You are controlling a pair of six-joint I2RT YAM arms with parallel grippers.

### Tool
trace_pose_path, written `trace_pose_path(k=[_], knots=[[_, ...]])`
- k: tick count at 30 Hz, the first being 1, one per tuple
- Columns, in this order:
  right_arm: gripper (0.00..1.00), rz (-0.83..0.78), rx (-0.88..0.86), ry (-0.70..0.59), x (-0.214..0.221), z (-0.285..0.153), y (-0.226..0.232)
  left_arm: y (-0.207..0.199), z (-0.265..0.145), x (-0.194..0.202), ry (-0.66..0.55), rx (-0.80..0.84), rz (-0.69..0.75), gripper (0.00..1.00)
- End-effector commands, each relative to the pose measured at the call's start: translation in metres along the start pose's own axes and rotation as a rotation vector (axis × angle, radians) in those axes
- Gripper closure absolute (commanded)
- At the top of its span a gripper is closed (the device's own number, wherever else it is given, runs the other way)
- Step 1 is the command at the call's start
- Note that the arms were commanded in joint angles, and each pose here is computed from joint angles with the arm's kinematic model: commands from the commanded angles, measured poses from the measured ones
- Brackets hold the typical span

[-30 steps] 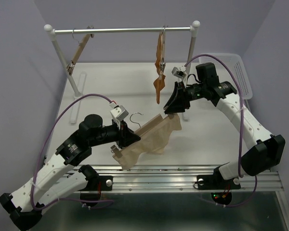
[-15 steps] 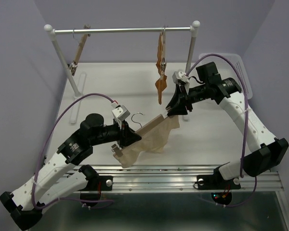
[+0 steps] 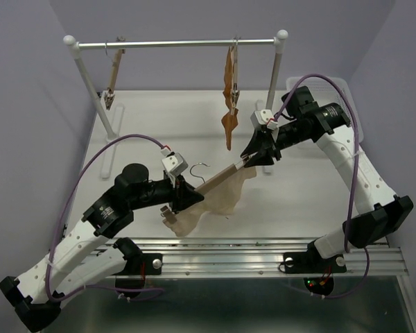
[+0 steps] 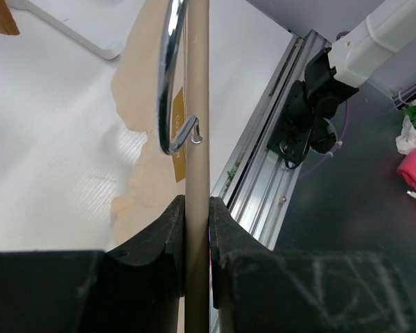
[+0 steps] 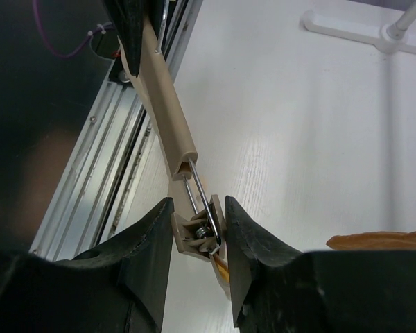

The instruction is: Remove the underwear clipped to the hanger

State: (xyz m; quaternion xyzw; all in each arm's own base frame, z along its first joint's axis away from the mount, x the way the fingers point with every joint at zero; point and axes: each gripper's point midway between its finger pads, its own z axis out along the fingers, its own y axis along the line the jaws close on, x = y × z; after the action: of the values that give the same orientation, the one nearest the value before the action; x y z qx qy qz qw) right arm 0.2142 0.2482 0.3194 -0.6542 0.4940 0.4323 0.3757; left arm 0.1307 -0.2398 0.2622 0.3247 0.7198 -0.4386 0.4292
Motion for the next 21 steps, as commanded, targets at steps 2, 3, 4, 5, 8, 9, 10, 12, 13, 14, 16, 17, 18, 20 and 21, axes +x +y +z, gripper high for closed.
trace_pose_path(k=[2,3,4,5,8,9,10,12,13,14,16,17,18,20,21], knots=[[0.99,0.005,0.052,-0.003,-0.016,-0.009,0.008,-0.012,-0.005,-0.037,-0.135,0.039,0.1,1.0],[0.99,0.028,0.066,0.004,-0.014,-0.009,0.008,-0.013,-0.005,-0.037,-0.134,0.042,0.104,1.0],[0.99,0.041,0.069,0.009,-0.011,-0.009,0.008,-0.013,-0.005,-0.038,-0.135,0.044,0.106,1.0],[0.99,0.047,0.07,0.012,-0.01,-0.009,0.008,-0.014,-0.006,-0.04,-0.14,0.045,0.109,1.0],[0.99,0.095,0.072,0.015,-0.006,-0.007,0.008,-0.018,-0.006,-0.045,-0.155,0.065,0.123,1.0],[0.99,0.103,0.072,0.018,-0.005,-0.008,0.008,-0.02,-0.006,-0.047,-0.159,0.075,0.131,1.0],[0.99,0.109,0.073,0.023,-0.004,-0.007,0.008,-0.023,-0.007,-0.048,-0.16,0.092,0.14,1.0],[0.92,0.114,0.077,0.023,-0.004,-0.008,0.008,-0.025,-0.008,-0.049,-0.159,0.099,0.15,1.0],[0.72,0.112,0.083,0.025,-0.003,-0.008,0.008,-0.025,-0.007,-0.048,-0.152,0.103,0.158,1.0],[0.67,0.11,0.088,0.025,-0.003,-0.008,0.007,-0.026,-0.007,-0.048,-0.149,0.107,0.161,1.0],[0.56,0.111,0.095,0.025,-0.004,-0.008,0.006,-0.027,-0.007,-0.046,-0.138,0.118,0.169,1.0],[0.53,0.11,0.096,0.025,-0.004,-0.009,0.007,-0.026,-0.006,-0.044,-0.128,0.119,0.168,1.0],[0.5,0.107,0.097,0.025,-0.005,-0.009,0.007,-0.027,-0.006,-0.044,-0.127,0.121,0.171,1.0],[0.45,0.113,0.099,0.029,-0.004,-0.009,0.007,-0.026,-0.007,-0.043,-0.127,0.117,0.169,1.0],[0.44,0.114,0.098,0.029,-0.003,-0.009,0.008,-0.026,-0.008,-0.043,-0.127,0.117,0.172,1.0]])
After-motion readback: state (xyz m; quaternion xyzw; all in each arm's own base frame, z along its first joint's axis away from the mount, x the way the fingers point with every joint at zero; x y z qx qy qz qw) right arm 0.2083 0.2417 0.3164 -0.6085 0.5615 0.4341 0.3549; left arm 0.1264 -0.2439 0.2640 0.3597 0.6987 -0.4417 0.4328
